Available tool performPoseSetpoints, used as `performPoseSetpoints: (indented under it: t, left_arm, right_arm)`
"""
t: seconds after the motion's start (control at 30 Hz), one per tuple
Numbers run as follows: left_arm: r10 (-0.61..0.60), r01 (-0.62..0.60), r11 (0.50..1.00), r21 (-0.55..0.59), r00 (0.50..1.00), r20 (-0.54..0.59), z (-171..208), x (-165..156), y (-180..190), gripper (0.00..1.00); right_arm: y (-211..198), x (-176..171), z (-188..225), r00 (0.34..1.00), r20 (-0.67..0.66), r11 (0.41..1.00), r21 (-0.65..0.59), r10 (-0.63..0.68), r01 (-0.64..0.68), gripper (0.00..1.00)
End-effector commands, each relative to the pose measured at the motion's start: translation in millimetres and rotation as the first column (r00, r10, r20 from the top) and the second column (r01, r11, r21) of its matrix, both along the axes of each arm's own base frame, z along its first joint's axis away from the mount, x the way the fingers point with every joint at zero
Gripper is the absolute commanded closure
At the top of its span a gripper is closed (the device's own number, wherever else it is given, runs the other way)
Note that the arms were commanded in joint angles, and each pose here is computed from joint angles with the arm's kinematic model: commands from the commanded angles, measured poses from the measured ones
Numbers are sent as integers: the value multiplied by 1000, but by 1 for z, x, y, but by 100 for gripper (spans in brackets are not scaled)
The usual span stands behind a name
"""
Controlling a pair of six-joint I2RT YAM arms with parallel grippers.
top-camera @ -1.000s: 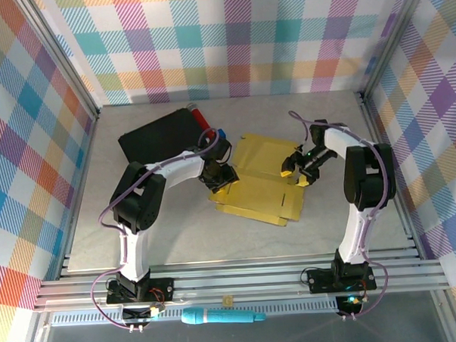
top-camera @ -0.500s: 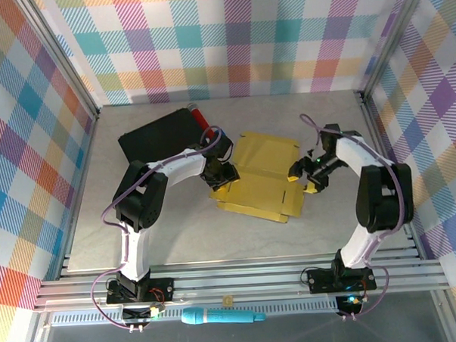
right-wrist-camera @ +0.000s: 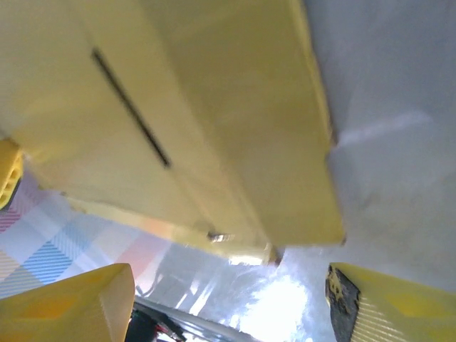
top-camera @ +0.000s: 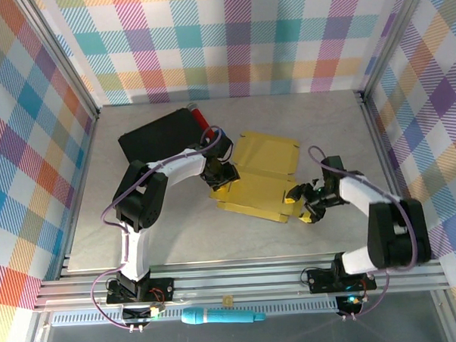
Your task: Fold the paper box
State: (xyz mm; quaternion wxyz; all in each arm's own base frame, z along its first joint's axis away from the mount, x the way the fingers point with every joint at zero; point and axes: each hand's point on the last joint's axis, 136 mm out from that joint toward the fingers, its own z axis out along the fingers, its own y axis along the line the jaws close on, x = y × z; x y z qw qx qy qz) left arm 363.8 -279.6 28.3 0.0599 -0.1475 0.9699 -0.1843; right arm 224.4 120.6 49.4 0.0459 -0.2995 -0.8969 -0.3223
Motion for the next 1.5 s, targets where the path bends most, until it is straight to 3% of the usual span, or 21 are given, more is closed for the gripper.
performPoseSetpoints:
  t: [0.0,0.3,0.67,1.03,1.13,1.3,1.47]
  left_arm:
    - [25,-17,997,80,995,-98,-38,-19,17,47]
    - [46,-41,998,52,992,-114,-36,-24,9,47]
    - [83,-85,996,-7,989,-122,-29,-33,-1,48]
    - [81,-82,997,-7,988,-129,-28,-41,0,48]
    - [81,-83,996,-14,989,-125,-25,-40,-1,48]
    - [80,-83,996,-21,989,-121,-22,-39,-3,48]
    - [75,-78,997,-24,990,-124,-22,-40,-6,48]
  right_arm:
    - [8,-6,4,992,-28,989,69,-127,128,28]
    - [15,13,-2,960,-6,944,181,-279,276,29]
    - [-1,30,-6,943,68,942,108,-325,317,35]
    - [-21,50,-2,900,158,913,82,-407,399,50]
    - [-23,44,-4,900,146,911,64,-411,407,49]
    - [-27,22,-12,892,96,897,34,-442,441,38]
    - [-24,25,-22,886,71,888,63,-459,455,38]
